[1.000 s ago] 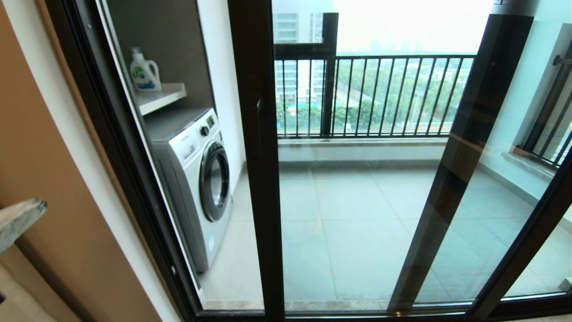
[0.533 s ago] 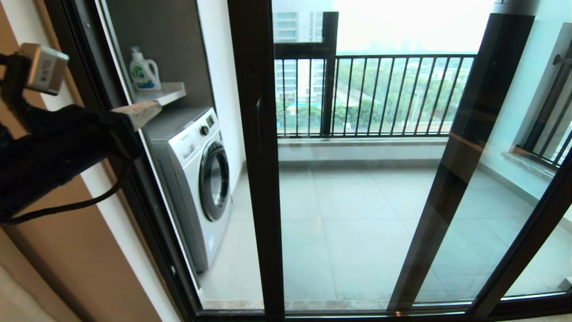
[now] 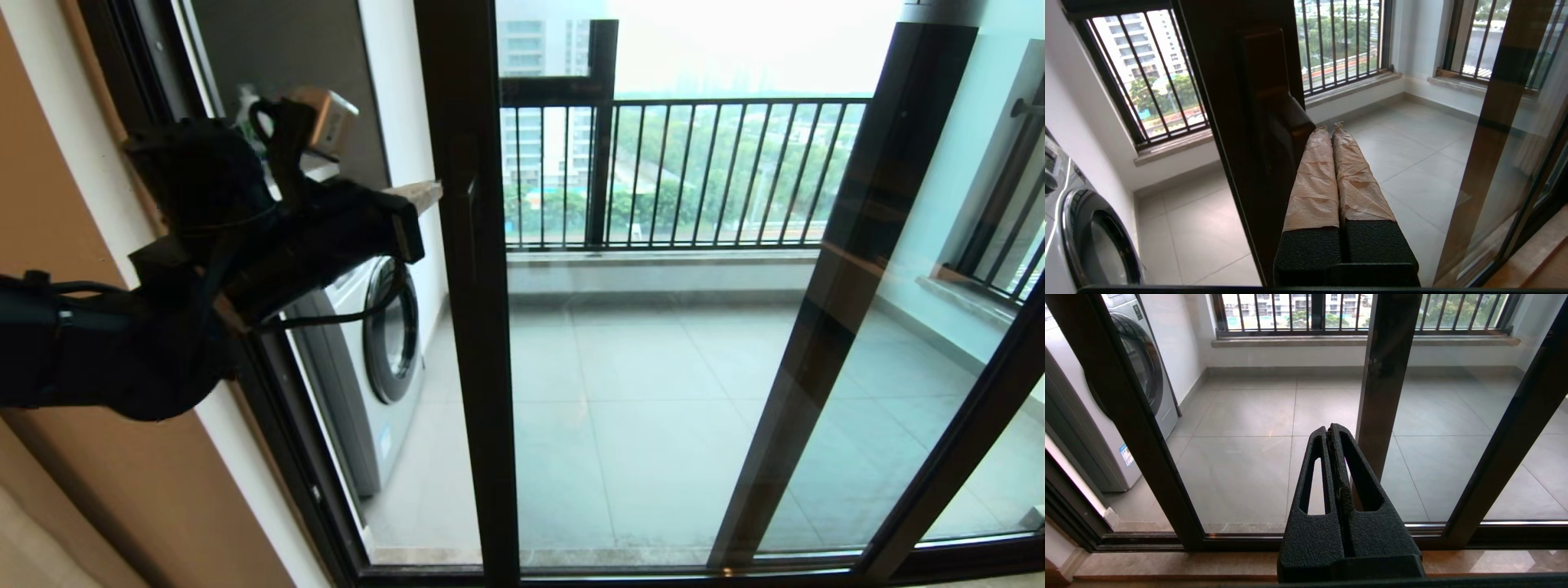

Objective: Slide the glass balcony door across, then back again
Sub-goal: Close the slid door

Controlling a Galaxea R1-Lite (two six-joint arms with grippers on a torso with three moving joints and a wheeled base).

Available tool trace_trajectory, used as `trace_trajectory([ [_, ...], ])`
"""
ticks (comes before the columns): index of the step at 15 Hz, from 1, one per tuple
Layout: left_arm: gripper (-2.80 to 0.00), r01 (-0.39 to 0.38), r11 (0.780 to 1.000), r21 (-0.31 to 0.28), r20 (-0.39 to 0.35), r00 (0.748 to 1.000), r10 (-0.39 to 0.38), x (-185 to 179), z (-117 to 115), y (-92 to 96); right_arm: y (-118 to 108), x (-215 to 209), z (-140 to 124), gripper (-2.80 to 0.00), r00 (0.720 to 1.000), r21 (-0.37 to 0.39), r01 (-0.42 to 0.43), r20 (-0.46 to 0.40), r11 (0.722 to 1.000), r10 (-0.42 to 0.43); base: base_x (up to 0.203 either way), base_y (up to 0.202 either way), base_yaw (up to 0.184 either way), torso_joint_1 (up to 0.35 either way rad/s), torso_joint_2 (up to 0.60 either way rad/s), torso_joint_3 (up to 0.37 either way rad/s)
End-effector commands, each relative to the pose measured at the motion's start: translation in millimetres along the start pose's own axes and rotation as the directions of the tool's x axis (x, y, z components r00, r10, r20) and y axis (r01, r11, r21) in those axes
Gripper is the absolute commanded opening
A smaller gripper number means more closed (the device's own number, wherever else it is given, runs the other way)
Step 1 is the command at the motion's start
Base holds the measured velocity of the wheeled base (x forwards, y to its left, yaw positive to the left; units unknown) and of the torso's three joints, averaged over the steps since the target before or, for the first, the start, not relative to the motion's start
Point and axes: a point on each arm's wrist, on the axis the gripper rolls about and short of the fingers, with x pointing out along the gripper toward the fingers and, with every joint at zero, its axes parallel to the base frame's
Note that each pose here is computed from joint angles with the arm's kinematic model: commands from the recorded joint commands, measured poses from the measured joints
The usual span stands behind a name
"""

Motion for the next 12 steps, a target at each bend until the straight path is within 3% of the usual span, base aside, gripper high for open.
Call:
trace_trajectory([
  [1,-2.80,0.037,0.999,-0.012,-0.006,0.999,-0.037,26,-12,-10.1,0,1,-3,-2.80,1.000,0.000,-0.001,-0.013,1.000,0.001,0.000,0.000,0.000,0.000,0.00,0.000],
  [6,-2.80,0.086,0.996,-0.025,-0.019,0.996,-0.087,53,-27,-28.5,0,1,-3,-2.80,1.000,-0.001,-0.001,-0.013,1.000,0.001,0.000,0.000,0.000,0.000,0.00,0.000],
  [9,-2.80,-0.012,1.000,-0.025,-0.044,0.999,0.011,68,-34,-36.5,0,1,-3,-2.80,1.000,0.000,-0.001,-0.013,1.000,0.001,0.000,0.000,0.000,0.000,0.00,0.000],
  [12,-2.80,-0.052,0.998,-0.019,-0.029,0.998,0.051,78,-35,-35.7,0,1,-3,-2.80,1.000,-0.001,-0.001,-0.013,1.000,0.001,0.000,0.000,0.000,0.000,0.00,0.000],
])
